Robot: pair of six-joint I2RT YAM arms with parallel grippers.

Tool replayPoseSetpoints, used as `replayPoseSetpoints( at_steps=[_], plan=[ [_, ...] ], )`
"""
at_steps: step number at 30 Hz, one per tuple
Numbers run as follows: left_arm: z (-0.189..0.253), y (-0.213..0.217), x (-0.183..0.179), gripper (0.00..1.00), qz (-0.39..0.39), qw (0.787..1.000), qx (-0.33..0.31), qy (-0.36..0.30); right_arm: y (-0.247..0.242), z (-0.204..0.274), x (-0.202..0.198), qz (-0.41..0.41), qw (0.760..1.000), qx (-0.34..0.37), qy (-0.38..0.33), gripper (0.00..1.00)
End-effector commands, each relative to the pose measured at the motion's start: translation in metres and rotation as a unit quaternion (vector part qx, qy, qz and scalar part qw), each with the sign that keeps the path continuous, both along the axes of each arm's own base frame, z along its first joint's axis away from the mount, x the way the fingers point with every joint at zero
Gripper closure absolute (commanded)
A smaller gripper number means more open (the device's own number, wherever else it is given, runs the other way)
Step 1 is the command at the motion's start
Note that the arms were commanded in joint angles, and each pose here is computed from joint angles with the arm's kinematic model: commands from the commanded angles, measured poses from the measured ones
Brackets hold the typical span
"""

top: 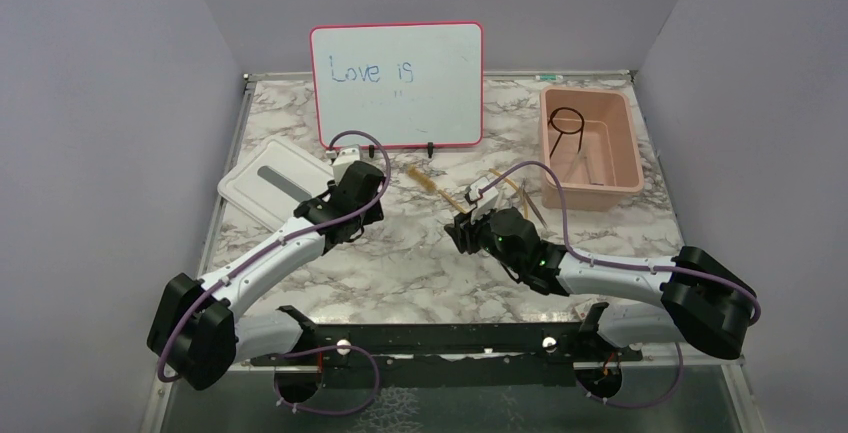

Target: Organize the chemistry lab equipment

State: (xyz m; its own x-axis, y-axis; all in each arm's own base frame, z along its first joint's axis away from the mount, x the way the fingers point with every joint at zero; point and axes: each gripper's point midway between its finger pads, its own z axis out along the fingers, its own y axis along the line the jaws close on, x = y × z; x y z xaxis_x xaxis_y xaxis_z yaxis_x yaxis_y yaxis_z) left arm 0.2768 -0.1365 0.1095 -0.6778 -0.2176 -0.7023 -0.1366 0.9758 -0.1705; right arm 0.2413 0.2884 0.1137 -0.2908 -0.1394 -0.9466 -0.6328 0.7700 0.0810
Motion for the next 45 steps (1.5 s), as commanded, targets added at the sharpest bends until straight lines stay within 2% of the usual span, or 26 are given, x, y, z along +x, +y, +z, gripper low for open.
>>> replayPoseSetpoints(
  at_steps=[1,6,13,17,20,25,33,45],
  plan=[
    [0.012,-0.001,0.003,0.5,-0.008,1.0,-0.006,-0.013,0.003,0.018,0.009,-0.021,0.999,0.025,-0.015,0.57],
    [0.047,0.006,0.009,0.48,0.0,0.999,0.0,-0.054,-0.003,0.022,0.019,-0.064,0.998,0.017,-0.003,0.57],
    [0.094,0.007,0.009,0.45,-0.019,0.994,-0.021,-0.109,-0.017,-0.005,0.047,-0.151,0.984,-0.058,0.068,0.59],
    [0.118,0.005,0.004,0.43,-0.051,0.987,-0.031,-0.148,-0.02,-0.023,0.06,-0.17,0.975,-0.091,0.107,0.6],
    [0.13,0.001,-0.001,0.36,-0.079,0.979,-0.049,-0.181,-0.015,-0.038,0.065,-0.154,0.972,-0.117,0.137,0.61],
    [0.143,-0.019,-0.014,0.31,-0.137,0.958,-0.109,-0.229,-0.002,-0.056,0.081,-0.155,0.96,-0.164,0.164,0.65],
    [0.143,-0.045,-0.029,0.31,-0.191,0.94,-0.174,-0.225,0.01,-0.073,0.107,-0.154,0.953,-0.216,0.149,0.69],
    [0.142,-0.037,-0.029,0.31,-0.171,0.942,-0.174,-0.23,0.022,-0.095,0.134,-0.119,0.948,-0.273,0.116,0.71]
  ],
)
